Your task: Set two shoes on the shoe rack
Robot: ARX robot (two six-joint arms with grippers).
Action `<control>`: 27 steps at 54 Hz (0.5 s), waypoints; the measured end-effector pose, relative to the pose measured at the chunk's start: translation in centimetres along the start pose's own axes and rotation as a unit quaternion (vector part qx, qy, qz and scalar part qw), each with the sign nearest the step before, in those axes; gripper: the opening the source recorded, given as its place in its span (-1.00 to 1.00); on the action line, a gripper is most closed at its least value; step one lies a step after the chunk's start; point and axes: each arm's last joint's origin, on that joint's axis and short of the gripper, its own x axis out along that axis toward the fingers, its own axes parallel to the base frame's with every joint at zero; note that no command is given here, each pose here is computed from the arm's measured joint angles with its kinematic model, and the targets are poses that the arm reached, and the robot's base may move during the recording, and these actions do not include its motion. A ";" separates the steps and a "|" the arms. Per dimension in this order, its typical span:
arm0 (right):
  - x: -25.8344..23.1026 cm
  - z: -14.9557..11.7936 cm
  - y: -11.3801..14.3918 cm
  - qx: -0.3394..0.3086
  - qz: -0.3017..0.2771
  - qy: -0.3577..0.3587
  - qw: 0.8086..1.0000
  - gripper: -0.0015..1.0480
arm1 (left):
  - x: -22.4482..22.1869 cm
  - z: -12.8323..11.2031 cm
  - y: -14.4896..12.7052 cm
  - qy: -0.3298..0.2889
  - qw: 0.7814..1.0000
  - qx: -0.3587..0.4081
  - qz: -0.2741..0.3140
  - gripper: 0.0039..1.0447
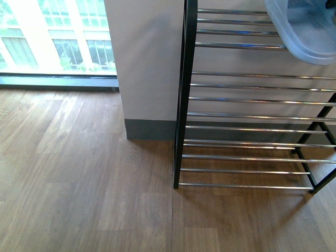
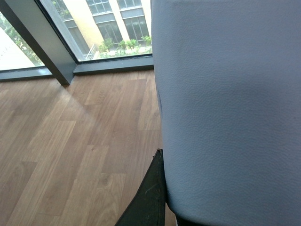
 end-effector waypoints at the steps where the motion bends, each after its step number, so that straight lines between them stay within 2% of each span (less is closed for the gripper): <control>1: 0.0 0.1 -0.1 0.000 0.000 0.000 1.000 -0.97 | 0.0 0.0 0.0 0.000 1.000 0.000 0.000 -0.97; 10: 0.0 0.5 -0.4 -0.004 -0.007 -0.003 1.000 -0.97 | 0.0 0.0 0.0 0.000 1.000 0.000 0.000 -0.97; 12: 0.0 0.5 -0.4 -0.006 -0.010 -0.003 1.000 -0.90 | 0.0 0.0 0.0 0.000 1.000 0.000 0.000 -0.97; 23: -0.5 0.4 -0.4 -0.001 -0.005 -0.022 1.000 -0.16 | 0.0 0.0 0.0 0.000 1.000 0.000 0.000 -0.97; 27: -1.2 0.3 -0.4 -0.001 -0.003 -0.034 0.999 0.04 | 0.0 0.0 0.0 0.000 1.000 0.000 0.000 -0.97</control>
